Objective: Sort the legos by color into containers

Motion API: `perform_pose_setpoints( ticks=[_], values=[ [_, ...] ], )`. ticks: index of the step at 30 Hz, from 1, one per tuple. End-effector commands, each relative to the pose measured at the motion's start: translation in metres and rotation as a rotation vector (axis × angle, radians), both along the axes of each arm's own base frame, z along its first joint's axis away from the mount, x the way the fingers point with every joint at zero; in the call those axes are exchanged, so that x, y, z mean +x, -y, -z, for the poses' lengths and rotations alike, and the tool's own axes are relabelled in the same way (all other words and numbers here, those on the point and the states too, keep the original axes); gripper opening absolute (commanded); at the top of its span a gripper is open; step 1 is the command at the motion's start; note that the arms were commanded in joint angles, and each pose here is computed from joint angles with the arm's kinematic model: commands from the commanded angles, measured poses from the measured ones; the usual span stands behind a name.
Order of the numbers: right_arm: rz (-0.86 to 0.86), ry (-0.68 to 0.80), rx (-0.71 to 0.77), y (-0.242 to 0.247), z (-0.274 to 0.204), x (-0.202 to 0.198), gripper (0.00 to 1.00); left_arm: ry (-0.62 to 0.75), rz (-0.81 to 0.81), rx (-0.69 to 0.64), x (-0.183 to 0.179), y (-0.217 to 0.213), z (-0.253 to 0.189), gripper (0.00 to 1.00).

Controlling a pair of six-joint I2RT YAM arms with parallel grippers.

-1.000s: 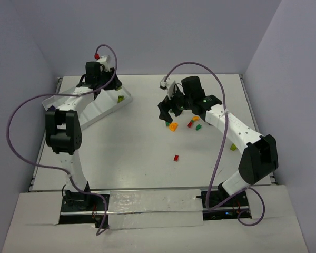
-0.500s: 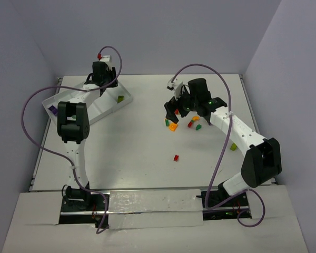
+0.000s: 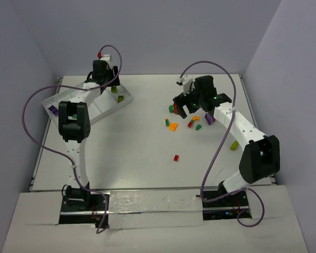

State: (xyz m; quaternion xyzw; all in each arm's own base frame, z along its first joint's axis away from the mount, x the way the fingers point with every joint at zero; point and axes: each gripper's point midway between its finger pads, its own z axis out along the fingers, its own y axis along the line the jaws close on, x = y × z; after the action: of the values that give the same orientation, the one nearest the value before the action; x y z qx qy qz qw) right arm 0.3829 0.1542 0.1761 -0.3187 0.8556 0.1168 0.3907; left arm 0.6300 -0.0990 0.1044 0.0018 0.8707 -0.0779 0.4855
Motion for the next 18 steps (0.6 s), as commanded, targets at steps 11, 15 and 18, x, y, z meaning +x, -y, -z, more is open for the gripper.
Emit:
perform_pose_setpoints(
  ticks=[11,15,18],
  values=[
    [0.238,-0.27,-0.292,0.199,0.024,-0.095,0.88,0.104,0.207,0.033,-0.085,0.052,-0.114,0.78],
    [0.288,-0.369,-0.344,0.228,0.038,-0.116,0.88,0.125,0.264,0.039,-0.104,0.065,-0.126,0.8],
    [0.317,-0.444,-0.372,0.24,0.048,-0.127,0.87,0.137,0.296,0.058,-0.113,0.071,-0.13,0.8]
  ],
)
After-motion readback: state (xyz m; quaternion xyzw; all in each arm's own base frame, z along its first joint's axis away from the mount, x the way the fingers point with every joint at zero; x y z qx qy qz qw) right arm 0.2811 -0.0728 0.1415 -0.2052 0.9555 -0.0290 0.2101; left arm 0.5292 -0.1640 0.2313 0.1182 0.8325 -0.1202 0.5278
